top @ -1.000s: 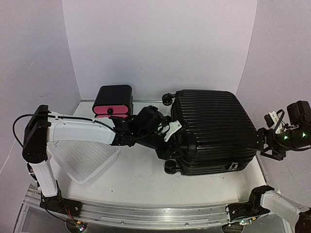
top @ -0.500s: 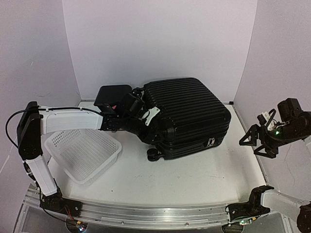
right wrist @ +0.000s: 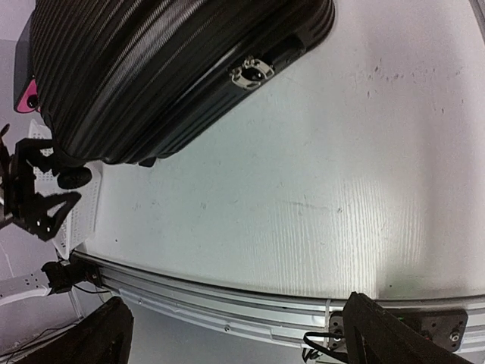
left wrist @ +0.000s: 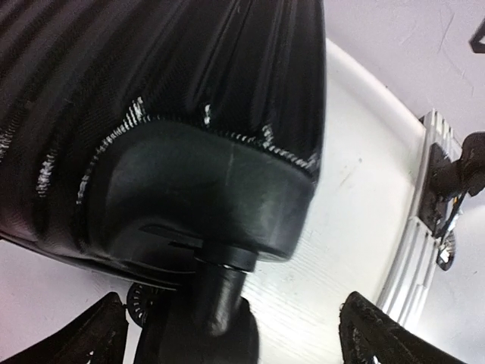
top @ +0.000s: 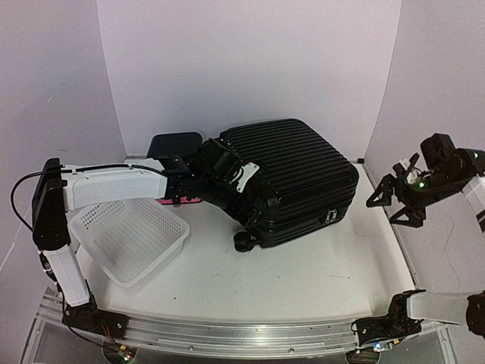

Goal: Open, take out, and arrange the luggage

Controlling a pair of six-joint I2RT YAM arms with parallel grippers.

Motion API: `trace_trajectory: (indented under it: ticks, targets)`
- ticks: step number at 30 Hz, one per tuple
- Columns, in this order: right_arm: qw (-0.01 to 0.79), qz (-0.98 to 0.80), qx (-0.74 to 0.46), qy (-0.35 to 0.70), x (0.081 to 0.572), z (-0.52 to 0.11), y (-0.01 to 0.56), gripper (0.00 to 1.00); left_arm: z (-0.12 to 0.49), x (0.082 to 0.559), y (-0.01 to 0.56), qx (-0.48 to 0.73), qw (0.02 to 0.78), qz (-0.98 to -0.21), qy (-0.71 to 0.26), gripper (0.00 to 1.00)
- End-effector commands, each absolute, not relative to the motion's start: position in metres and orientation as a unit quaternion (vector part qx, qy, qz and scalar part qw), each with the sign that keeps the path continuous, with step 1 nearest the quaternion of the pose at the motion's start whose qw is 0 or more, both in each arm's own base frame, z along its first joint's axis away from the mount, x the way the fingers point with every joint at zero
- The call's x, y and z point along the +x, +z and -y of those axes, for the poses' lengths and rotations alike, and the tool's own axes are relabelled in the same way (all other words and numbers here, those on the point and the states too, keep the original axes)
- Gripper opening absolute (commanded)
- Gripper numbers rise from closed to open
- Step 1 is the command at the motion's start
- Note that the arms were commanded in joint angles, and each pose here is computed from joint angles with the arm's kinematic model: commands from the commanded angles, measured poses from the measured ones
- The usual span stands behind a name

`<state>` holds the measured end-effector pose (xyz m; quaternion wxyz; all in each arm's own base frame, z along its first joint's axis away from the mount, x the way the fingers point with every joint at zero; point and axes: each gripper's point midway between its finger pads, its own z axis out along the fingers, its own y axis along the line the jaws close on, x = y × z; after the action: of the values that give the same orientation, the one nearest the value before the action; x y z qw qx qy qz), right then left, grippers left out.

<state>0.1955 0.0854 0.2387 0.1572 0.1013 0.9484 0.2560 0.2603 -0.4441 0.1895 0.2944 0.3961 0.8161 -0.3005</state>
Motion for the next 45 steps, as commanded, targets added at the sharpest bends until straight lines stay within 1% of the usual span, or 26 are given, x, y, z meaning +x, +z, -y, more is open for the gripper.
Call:
trace_trajectory:
  ticks: [1,4,7,10,14,16,20,22,25,28,30,33,35,39,41,45]
  targets:
    - [0.227,-0.941,0.089,0.234,0.254,-0.077,0.269,0.98,0.431,0.258,0.284,0.360,0.344,-0.797,-0.342,0.99]
    - [0.245,-0.942,0.087,0.213,0.292,-0.072,0.279,0.98,0.411,0.267,0.305,0.314,0.353,-0.809,-0.349,0.99]
    - [0.261,-0.941,0.089,0.194,0.334,-0.067,0.285,0.98,0.383,0.294,0.309,0.226,0.370,-0.838,-0.332,0.99]
    - [0.274,-0.939,0.084,0.189,0.378,-0.066,0.290,0.98,0.372,0.316,0.309,0.146,0.345,-0.855,-0.359,1.00]
    - [0.286,-0.934,0.077,0.201,0.427,-0.068,0.297,0.98,0.387,0.336,0.312,0.113,0.309,-0.849,-0.413,0.98]
    - [0.285,-0.931,0.077,0.214,0.447,-0.069,0.295,0.98,0.396,0.347,0.310,0.100,0.306,-0.848,-0.421,0.98]
    - [0.261,-0.924,0.053,0.275,0.482,-0.086,0.279,0.98,0.404,0.369,0.300,0.087,0.316,-0.848,-0.417,0.99]
    - [0.253,-0.917,0.059,0.302,0.495,-0.080,0.274,0.98,0.410,0.378,0.292,0.088,0.312,-0.850,-0.415,0.99]
    - [0.229,-0.908,0.038,0.348,0.498,-0.095,0.264,0.98,0.423,0.387,0.282,0.105,0.299,-0.849,-0.422,0.99]
    - [0.198,-0.902,0.026,0.384,0.489,-0.106,0.252,0.98,0.432,0.392,0.273,0.120,0.293,-0.849,-0.423,0.98]
    - [0.180,-0.897,0.019,0.404,0.478,-0.112,0.246,0.97,0.439,0.394,0.265,0.132,0.287,-0.849,-0.424,0.95]
    - [0.170,-0.890,0.015,0.424,0.464,-0.118,0.244,0.93,0.450,0.396,0.253,0.143,0.268,-0.849,-0.432,0.90]
    - [0.165,-0.888,0.018,0.428,0.453,-0.119,0.240,0.91,0.457,0.395,0.249,0.151,0.256,-0.847,-0.441,0.88]
    - [0.157,-0.886,0.027,0.435,0.424,-0.121,0.233,0.90,0.469,0.394,0.245,0.166,0.241,-0.840,-0.456,0.84]
    - [0.161,-0.881,0.026,0.443,0.410,-0.124,0.233,0.90,0.472,0.394,0.245,0.173,0.238,-0.837,-0.460,0.84]
    - [0.152,-0.891,0.046,0.426,0.379,-0.120,0.220,0.91,0.475,0.394,0.247,0.185,0.240,-0.833,-0.463,0.83]
